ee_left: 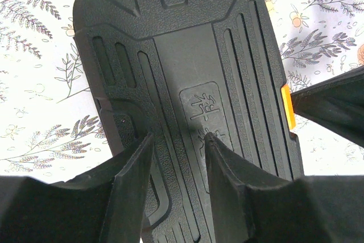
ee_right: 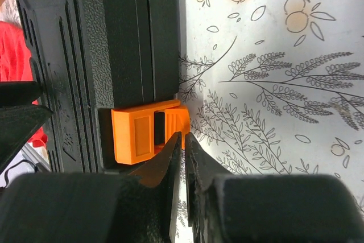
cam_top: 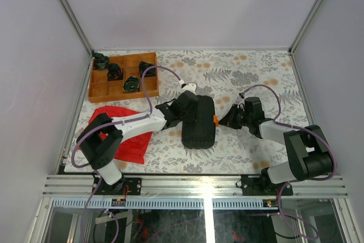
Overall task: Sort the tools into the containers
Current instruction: Close the storage box at the center of the board, then reset both arms
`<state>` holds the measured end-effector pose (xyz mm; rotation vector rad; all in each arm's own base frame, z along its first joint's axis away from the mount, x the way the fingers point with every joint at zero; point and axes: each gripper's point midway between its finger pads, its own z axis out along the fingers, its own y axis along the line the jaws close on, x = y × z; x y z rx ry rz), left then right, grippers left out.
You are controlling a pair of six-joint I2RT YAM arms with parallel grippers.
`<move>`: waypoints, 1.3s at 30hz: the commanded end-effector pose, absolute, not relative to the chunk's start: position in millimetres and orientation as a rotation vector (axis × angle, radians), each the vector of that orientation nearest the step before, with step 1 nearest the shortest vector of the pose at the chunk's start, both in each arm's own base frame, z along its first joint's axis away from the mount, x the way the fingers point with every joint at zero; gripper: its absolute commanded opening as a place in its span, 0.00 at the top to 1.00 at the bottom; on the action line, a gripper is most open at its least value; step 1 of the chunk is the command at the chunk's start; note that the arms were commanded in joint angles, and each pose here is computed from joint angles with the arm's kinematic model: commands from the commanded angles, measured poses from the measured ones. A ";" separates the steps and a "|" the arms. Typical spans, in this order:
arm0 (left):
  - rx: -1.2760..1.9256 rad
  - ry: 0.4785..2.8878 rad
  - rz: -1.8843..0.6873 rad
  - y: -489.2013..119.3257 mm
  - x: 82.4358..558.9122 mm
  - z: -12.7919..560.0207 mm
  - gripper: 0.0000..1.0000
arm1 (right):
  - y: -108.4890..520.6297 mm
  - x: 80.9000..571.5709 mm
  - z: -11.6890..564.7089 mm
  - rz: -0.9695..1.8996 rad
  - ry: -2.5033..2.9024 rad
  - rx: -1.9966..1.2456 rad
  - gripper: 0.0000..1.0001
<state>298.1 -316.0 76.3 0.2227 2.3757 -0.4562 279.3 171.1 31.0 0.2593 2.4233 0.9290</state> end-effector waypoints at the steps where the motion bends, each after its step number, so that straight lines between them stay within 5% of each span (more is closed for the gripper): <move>1: 0.306 2.668 -0.250 -274.2 247.4 -1.6 0.59 | 186.8 292.8 48.9 0.988 2.356 0.161 0.88; 25: 0.302 2.651 -0.235 -272.1 250.3 1.6 0.59 | 208.7 285.6 34.2 0.959 2.447 0.082 0.88; 39: 0.118 2.287 -0.200 -244.4 296.5 144.7 0.38 | 93.8 304.4 163.3 0.184 2.226 0.146 0.42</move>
